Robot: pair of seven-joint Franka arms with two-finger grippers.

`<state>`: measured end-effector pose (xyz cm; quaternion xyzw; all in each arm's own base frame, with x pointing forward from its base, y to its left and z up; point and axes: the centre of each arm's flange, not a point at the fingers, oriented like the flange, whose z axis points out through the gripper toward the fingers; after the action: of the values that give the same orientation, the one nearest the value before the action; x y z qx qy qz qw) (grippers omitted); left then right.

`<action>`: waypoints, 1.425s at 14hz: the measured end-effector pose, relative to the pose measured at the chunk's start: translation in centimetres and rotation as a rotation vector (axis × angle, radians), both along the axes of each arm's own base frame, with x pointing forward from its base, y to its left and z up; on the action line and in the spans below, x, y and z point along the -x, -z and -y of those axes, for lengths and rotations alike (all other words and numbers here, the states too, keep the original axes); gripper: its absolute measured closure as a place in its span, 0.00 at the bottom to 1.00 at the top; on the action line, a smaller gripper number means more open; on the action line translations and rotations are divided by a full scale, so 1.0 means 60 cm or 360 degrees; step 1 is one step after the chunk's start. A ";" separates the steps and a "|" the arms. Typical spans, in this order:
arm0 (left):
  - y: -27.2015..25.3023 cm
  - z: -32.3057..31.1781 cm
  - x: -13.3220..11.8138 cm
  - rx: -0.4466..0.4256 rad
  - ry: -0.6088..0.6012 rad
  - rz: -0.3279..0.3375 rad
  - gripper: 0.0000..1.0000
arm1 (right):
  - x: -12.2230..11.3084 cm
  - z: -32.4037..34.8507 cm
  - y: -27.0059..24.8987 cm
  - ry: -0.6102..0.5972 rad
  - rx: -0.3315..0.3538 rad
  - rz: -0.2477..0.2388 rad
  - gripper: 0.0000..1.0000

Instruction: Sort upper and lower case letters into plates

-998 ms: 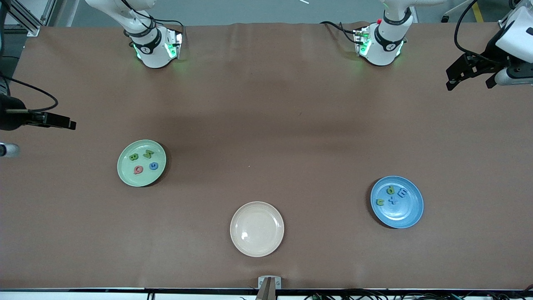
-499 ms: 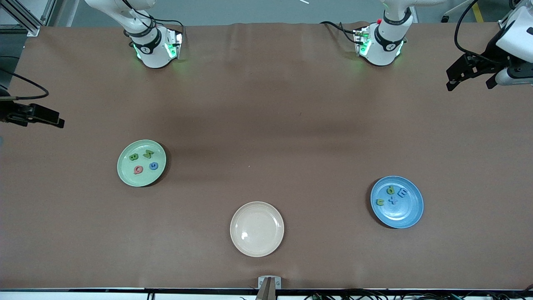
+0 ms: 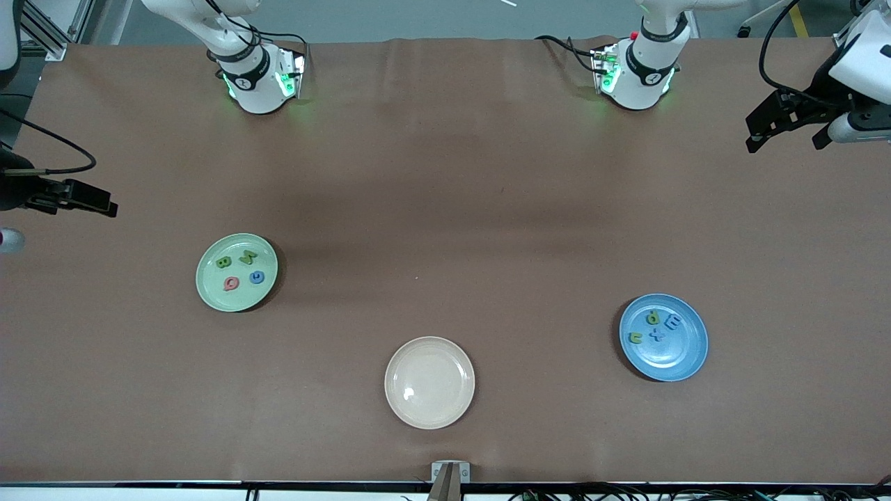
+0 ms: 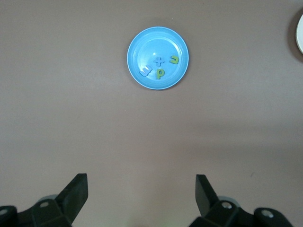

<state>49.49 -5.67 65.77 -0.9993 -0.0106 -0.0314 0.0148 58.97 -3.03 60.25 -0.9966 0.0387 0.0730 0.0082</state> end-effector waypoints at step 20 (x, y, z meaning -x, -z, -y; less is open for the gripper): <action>0.009 -0.007 -0.045 0.0011 0.0005 0.0009 0.00 | 0.097 0.005 -0.073 -0.0001 -0.0013 0.0134 0.00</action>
<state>52.18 -5.27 65.25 -0.9993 -0.0090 -0.0342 0.0113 53.14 -3.33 64.64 -0.9987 0.0378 0.0312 0.0138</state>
